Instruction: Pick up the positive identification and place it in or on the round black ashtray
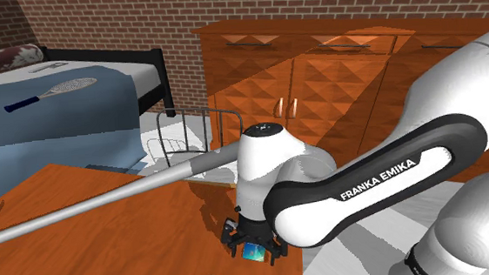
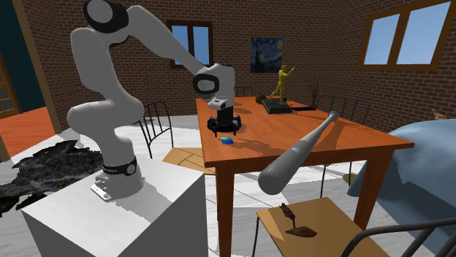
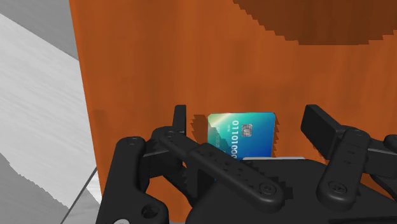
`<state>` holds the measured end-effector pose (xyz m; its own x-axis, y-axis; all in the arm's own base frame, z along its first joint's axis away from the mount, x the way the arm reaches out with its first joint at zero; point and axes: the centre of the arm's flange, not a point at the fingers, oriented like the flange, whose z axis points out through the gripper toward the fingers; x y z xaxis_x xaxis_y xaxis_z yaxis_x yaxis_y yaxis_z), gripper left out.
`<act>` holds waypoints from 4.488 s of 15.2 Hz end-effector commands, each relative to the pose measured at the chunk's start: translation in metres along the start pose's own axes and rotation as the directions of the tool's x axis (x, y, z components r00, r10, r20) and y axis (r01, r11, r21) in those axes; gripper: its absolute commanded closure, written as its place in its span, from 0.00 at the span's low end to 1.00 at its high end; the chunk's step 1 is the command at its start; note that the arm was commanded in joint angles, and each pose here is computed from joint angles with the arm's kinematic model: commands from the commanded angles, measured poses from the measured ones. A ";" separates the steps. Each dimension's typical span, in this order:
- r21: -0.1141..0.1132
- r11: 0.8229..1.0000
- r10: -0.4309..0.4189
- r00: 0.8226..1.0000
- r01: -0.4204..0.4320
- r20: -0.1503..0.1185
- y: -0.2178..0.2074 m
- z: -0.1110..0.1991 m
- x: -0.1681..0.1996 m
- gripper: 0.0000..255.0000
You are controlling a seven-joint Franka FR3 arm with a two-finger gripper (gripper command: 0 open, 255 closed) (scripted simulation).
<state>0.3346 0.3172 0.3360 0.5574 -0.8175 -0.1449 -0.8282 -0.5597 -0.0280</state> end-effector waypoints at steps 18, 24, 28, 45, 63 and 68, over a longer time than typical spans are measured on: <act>0.000 1.000 0.000 1.000 0.000 0.000 -0.001 -0.042 -0.006 1.00; 0.000 1.000 0.000 1.000 0.000 0.000 -0.002 -0.073 -0.011 1.00; 0.000 1.000 0.000 1.000 0.000 0.000 -0.003 -0.094 -0.014 1.00; 0.000 1.000 0.000 1.000 0.000 0.000 -0.021 -0.105 -0.174 1.00; 0.000 1.000 0.000 1.000 0.000 0.000 -0.028 -0.035 -0.238 1.00; 0.000 1.000 0.000 1.000 0.000 0.000 -0.027 -0.016 -0.236 1.00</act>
<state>0.2272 0.5233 0.3889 0.5572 -0.8177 -0.1449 -0.8283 -0.5595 -0.0276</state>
